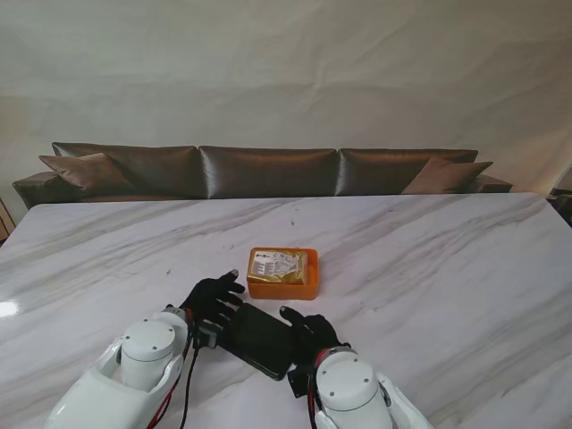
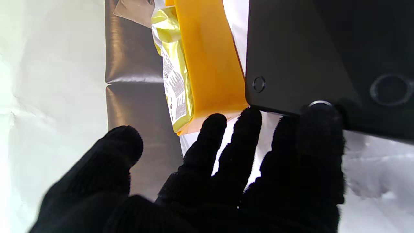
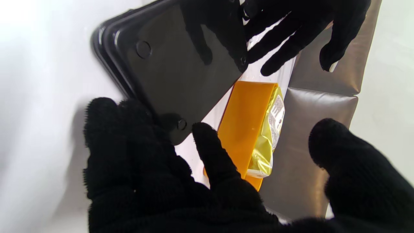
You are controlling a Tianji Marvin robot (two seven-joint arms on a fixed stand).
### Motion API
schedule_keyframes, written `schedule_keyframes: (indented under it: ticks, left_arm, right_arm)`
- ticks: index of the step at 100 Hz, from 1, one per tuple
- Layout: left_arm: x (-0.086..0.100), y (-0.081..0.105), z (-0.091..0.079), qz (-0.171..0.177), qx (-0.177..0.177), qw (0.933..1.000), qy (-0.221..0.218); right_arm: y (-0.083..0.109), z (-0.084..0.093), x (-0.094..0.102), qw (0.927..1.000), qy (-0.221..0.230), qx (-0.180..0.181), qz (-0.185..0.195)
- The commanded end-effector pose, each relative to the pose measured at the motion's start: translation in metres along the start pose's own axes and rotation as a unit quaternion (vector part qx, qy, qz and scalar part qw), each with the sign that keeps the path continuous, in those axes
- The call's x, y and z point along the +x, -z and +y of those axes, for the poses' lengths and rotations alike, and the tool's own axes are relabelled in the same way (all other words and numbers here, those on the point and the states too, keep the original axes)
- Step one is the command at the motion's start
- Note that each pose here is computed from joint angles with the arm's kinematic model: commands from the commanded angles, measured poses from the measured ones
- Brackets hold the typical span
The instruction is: Refill a tissue box and feed the first sheet
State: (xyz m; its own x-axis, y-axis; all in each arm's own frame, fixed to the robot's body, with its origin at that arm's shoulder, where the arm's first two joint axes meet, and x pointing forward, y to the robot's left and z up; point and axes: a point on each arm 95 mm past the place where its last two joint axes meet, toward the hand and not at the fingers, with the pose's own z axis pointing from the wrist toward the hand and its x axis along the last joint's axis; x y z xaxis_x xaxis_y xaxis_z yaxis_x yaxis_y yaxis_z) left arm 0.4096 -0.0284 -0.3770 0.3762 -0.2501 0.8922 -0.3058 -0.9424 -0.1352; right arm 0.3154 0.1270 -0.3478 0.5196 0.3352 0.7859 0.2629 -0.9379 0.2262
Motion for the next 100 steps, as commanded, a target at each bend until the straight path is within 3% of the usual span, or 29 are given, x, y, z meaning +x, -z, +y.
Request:
schedule_keyframes:
  ticks: [1,48,100]
  left_arm:
    - [-0.012,0.005,0.013,-0.016,-0.018,0.9997,0.004]
    - [-0.019,0.004,0.016,-0.022,-0.021,0.9995,0.003]
    - [-0.028,0.001,0.024,-0.025,-0.035,0.9991,0.007]
  right_arm:
    - [0.003,-0.005,-0.001,0.9998,-0.011,0.014,-0.002]
    - [0.003,-0.006,-0.006,0.9999,-0.014,0.001,-0.009]
    - [0.004,-0.017,0.006,0.9987,-0.048,-0.008,0.017]
